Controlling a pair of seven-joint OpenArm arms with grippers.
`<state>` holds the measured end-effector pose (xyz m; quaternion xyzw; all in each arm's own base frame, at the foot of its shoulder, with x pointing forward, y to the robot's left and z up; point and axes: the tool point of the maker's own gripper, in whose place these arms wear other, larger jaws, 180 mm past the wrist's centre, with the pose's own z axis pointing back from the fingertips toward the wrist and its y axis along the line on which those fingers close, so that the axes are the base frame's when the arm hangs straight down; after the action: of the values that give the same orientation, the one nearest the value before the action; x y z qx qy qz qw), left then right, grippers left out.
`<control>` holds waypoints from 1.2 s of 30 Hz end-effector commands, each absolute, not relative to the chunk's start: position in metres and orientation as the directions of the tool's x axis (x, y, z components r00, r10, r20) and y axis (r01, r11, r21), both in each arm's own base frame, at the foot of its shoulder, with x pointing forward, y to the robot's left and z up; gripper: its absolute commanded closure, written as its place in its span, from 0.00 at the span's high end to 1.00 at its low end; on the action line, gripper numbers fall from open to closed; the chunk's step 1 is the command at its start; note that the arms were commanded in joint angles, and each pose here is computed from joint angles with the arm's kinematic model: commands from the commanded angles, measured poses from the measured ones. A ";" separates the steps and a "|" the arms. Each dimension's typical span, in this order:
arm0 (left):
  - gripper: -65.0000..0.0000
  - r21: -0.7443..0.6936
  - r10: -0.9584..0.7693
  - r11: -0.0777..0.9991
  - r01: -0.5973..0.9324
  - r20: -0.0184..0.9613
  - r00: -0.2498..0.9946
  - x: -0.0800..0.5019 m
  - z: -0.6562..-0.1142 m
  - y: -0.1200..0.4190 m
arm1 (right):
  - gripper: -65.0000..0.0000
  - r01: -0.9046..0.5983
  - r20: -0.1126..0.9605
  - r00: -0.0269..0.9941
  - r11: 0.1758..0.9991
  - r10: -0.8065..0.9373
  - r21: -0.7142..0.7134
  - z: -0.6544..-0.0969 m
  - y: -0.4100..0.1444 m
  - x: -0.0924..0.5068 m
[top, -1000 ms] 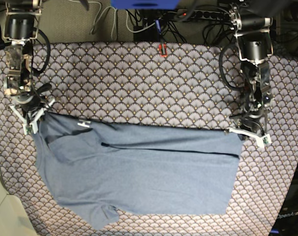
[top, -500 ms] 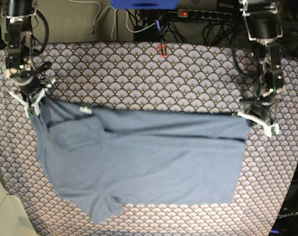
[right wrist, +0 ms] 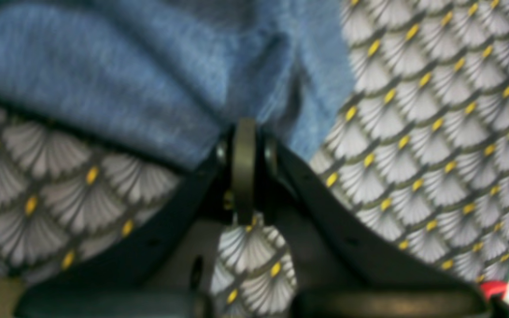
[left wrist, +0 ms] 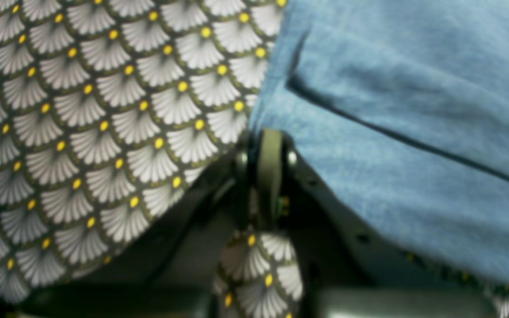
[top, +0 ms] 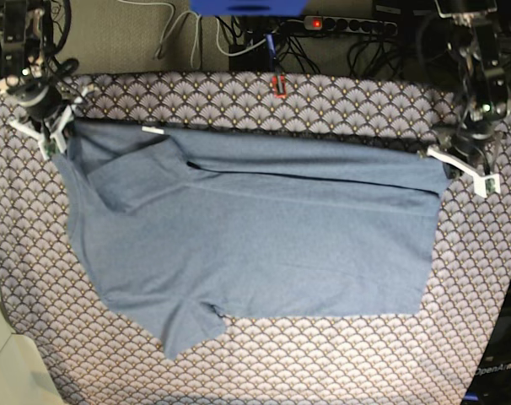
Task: Fold the T-shirt properly
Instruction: 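Drag the shirt toward the robot base with both grippers, then open both grippers and raise them off the shirt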
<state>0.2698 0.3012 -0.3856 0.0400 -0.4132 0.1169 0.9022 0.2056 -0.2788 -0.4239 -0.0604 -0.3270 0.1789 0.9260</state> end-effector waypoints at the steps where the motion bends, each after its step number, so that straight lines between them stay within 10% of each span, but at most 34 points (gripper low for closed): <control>1: 0.00 0.004 0.146 0.971 -0.238 0.779 0.609 0.269 -0.373 0.308 | 0.00 -0.295 0.573 0.722 0.922 0.388 -0.252 -0.419 -0.286 0.202; 36: 0.01 0.065 0.142 0.961 -0.268 0.718 0.682 0.201 -0.385 0.319 | 0.00 -0.397 0.498 0.725 0.879 0.476 -0.263 -0.411 -0.277 0.153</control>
<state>0.1962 0.3119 -0.3956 0.0692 -0.3669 0.1175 0.9202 0.1495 -0.2727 -0.4172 -0.0612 -0.2813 0.2311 0.9294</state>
